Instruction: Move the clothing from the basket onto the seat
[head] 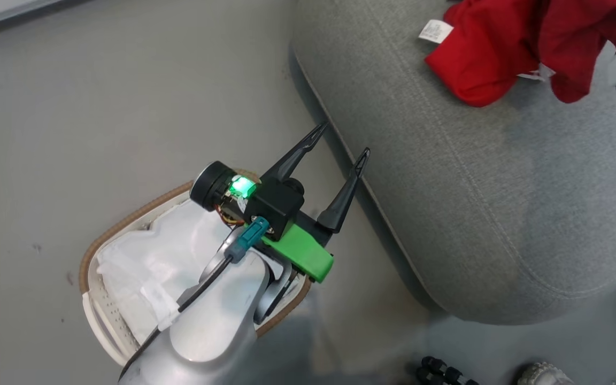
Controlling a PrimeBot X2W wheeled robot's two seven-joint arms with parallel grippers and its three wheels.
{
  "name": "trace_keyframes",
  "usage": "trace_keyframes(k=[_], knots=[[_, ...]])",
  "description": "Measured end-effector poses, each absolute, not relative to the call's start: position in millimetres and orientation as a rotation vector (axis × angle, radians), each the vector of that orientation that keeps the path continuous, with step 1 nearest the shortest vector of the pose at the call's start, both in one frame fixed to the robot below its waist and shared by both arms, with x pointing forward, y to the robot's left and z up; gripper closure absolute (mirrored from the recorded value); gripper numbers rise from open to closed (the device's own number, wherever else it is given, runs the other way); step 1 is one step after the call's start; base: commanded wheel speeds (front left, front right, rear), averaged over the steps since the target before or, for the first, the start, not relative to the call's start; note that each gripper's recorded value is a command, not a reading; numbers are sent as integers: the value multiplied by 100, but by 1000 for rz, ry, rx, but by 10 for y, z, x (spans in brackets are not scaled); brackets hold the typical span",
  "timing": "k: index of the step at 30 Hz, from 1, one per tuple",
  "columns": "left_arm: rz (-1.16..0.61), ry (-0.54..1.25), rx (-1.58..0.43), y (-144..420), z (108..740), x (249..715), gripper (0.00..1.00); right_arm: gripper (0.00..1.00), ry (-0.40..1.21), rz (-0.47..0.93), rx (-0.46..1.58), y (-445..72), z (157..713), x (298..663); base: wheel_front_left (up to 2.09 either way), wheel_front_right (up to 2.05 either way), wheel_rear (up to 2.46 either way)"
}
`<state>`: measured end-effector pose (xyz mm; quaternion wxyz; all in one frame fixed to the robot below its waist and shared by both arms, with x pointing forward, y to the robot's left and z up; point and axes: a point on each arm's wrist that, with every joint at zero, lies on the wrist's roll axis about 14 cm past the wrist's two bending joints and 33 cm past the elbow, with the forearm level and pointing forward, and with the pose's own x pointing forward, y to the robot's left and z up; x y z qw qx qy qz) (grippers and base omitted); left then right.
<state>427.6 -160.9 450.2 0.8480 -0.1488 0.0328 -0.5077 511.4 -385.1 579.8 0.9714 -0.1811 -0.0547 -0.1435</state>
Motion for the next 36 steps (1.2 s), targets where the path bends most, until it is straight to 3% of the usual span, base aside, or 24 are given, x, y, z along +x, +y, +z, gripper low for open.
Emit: trace_keyframes(k=[8, 10, 11, 12, 18, 31, 36], knots=[[-989, 109, -328, -1350, 4237, 4482, 0, 100, 98, -301, -285, -3822, 4827, 5414, 0, 0, 0], [-961, 130, -326, -1269, 4140, 4524, 0, 55, 134, -299, -267, -3781, 4633, 5450, 0, 0, 0], [-943, 140, -324, -1223, 4091, 4550, 0, 9, 146, -296, -258, -3751, 4554, 5473, 0, 0, 0], [-929, 149, -323, -1184, 4052, 4571, 0, 0, 154, -292, -250, -3718, 4490, 5489, 0, 0, 0], [-860, 185, -311, -986, 3937, 4613, 0, 0, 155, -280, -211, -3584, 4357, 5392, 0, 0, 0], [-763, 157, -323, -720, 4302, 4431, 0, 0, 93, -269, -112, -3363, 4608, 4561, 0, 0, 0], [-686, 124, -302, -503, 4467, 4384, 0, 0, 18, -222, -47, -3081, 4818, 4413, 0, 0, 0]])
